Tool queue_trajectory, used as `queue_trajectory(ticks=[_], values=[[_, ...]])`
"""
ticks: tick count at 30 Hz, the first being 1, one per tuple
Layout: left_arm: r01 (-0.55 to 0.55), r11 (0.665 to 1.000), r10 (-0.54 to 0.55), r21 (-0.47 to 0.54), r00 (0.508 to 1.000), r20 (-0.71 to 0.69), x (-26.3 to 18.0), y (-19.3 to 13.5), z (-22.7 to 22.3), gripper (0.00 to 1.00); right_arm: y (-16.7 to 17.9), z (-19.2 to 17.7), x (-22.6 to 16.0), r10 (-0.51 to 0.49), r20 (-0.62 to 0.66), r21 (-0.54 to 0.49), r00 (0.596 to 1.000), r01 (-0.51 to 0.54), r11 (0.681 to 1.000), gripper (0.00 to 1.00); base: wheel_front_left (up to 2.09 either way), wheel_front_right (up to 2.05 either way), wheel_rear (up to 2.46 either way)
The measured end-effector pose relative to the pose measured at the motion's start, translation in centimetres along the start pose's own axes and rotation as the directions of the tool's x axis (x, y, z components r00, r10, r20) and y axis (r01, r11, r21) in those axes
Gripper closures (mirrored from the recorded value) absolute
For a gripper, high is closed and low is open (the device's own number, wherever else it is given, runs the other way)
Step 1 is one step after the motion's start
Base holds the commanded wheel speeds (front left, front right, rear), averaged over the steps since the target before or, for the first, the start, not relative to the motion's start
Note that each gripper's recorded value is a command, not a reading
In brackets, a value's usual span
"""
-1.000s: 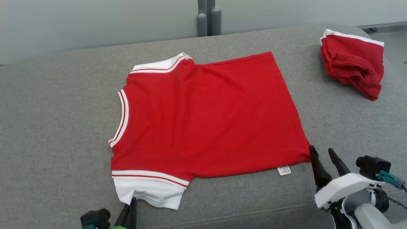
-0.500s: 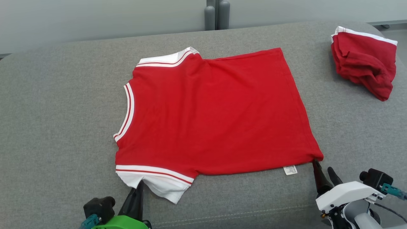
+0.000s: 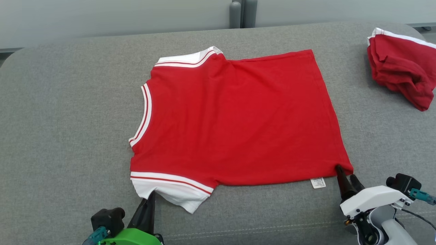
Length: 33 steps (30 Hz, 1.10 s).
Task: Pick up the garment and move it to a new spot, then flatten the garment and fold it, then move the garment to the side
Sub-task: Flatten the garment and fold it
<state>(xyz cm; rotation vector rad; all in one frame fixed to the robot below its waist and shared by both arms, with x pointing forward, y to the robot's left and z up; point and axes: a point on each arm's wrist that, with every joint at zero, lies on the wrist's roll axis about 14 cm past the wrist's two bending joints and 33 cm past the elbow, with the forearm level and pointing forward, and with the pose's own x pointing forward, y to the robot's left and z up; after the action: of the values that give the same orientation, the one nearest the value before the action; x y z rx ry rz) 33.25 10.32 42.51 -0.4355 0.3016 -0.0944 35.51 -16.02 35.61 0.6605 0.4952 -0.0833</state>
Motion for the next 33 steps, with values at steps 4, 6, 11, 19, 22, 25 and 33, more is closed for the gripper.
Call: queue_trajectory(ticks=[4,6,11,19,22,25,33], values=[[-0.002,1.0,0.002,-0.001,1.0,0.002,-0.1,0.0,0.1,1.0,-0.2,-0.1,0.2,-0.005,-0.005,0.017,1.0,0.005,1.0,0.32,0.0,0.0,0.0],[-0.005,1.0,0.005,0.0,1.0,0.005,-0.1,0.1,0.2,1.0,-0.4,-0.3,0.2,-0.009,-0.013,0.016,1.0,0.009,1.0,0.56,0.0,0.0,0.0],[0.004,1.0,-0.004,-0.001,1.0,0.023,0.0,-0.2,0.8,1.0,-0.4,-0.4,0.2,-0.003,-0.018,0.012,1.0,0.003,1.0,0.81,0.0,0.0,0.0],[0.015,1.0,-0.015,-0.002,0.999,0.051,0.2,-0.6,1.6,1.0,0.3,0.4,0.3,0.027,0.014,0.002,1.0,-0.027,1.0,1.0,0.0,0.0,0.0],[0.022,1.0,-0.022,-0.003,0.998,0.059,0.3,-0.8,1.8,1.0,0.4,0.6,0.3,0.031,0.025,0.001,0.999,-0.031,1.0,1.0,0.0,0.0,0.0],[0.027,0.999,-0.026,-0.019,0.997,0.074,0.4,-1.0,2.2,1.0,0.5,0.7,0.2,0.038,0.026,-0.002,0.999,-0.038,0.999,1.0,0.0,0.0,0.0],[0.053,0.998,-0.048,-0.039,0.993,0.11,0.6,-1.7,3.3,1.0,0.9,-0.2,0.0,0.059,-0.044,0.022,0.997,-0.058,0.998,1.0,0.0,0.0,0.0]])
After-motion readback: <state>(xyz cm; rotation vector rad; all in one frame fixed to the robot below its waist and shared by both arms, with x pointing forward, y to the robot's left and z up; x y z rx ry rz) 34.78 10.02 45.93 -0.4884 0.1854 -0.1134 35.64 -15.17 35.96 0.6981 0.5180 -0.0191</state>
